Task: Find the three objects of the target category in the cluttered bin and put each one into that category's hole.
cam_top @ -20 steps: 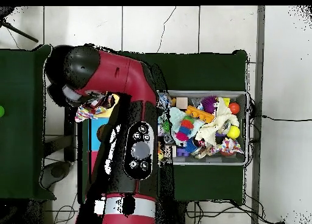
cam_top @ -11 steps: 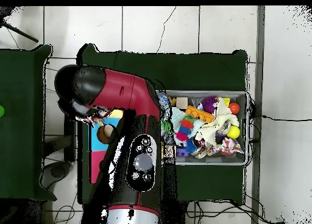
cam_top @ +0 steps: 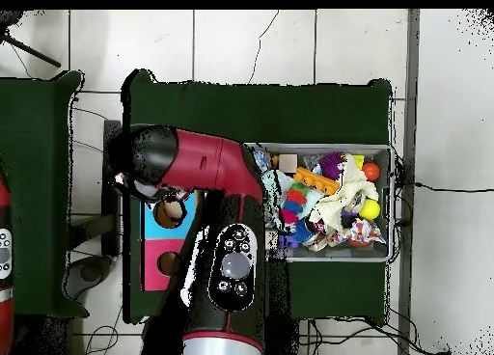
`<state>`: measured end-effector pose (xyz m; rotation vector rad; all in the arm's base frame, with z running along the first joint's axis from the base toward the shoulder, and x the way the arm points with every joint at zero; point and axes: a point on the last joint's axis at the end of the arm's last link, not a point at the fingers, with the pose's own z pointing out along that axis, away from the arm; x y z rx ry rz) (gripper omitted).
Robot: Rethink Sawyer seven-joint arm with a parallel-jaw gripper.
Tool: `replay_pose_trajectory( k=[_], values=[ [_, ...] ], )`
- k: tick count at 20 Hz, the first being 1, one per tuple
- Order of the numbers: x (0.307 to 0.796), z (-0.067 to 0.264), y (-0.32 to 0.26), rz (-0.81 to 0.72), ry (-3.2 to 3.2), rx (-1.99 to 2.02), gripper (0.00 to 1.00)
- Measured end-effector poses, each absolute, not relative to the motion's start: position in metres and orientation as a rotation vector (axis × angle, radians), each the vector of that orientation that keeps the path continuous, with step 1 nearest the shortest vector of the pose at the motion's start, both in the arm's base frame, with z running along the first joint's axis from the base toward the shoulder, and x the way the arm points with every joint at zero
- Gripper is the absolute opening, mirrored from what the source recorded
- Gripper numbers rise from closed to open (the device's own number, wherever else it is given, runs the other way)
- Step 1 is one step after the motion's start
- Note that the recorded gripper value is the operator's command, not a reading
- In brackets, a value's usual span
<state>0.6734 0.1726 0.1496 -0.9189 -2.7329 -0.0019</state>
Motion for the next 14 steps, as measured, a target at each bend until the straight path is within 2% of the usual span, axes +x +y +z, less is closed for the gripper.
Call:
replay_pose_trajectory(
  k=[7,14],
  values=[
    [0.67,0.128,0.158,0.04,-2.742,-0.911,0.0],
    [0.667,0.087,0.157,0.084,-2.711,-0.881,0.0]
  ],
)
